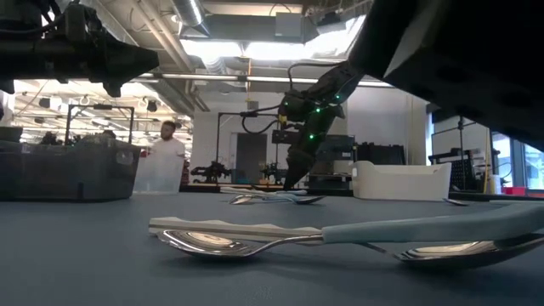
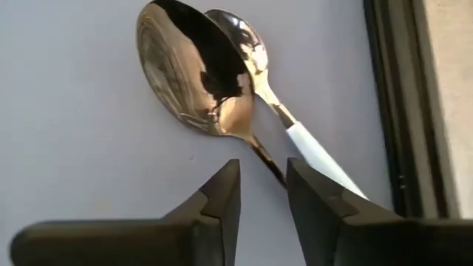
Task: Sort silverware by color (type)
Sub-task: Put the black spoon into the white bin
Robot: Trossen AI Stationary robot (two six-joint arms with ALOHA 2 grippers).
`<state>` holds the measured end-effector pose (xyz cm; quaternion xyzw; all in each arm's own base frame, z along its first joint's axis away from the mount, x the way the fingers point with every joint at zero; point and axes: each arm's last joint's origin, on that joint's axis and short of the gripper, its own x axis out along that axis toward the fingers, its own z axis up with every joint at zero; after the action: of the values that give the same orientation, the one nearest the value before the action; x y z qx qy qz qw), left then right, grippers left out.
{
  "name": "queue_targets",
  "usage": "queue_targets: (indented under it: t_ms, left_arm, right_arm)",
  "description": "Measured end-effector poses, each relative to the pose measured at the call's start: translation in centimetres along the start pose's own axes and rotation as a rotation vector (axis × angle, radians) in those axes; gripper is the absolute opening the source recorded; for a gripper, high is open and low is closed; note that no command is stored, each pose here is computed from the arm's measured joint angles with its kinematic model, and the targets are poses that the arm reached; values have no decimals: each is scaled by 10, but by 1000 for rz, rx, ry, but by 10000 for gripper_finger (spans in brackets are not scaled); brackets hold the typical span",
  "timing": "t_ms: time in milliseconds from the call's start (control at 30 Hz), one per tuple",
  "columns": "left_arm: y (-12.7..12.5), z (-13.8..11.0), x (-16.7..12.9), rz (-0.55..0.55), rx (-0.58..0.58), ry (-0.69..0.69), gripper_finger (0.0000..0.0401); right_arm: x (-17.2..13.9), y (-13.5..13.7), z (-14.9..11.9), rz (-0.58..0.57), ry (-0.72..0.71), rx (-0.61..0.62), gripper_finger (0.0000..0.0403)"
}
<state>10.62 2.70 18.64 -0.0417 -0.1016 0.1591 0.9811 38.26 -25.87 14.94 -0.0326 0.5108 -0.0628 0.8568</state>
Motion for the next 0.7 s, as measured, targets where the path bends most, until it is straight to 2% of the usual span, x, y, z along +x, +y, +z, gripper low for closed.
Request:
queue_targets:
  t_ms: [267,533,700]
  left_arm:
    - [0,0,0,0,0,0,92]
    - [0,0,0,2,1,4,92]
    - [0,0,0,1,1,3,92]
  right_arm:
    - [4,-12,-8,-10,-2,16,95]
    - [14,-21,-19,50,-8,65,95]
    - [14,-17,-19,67,8,29,79]
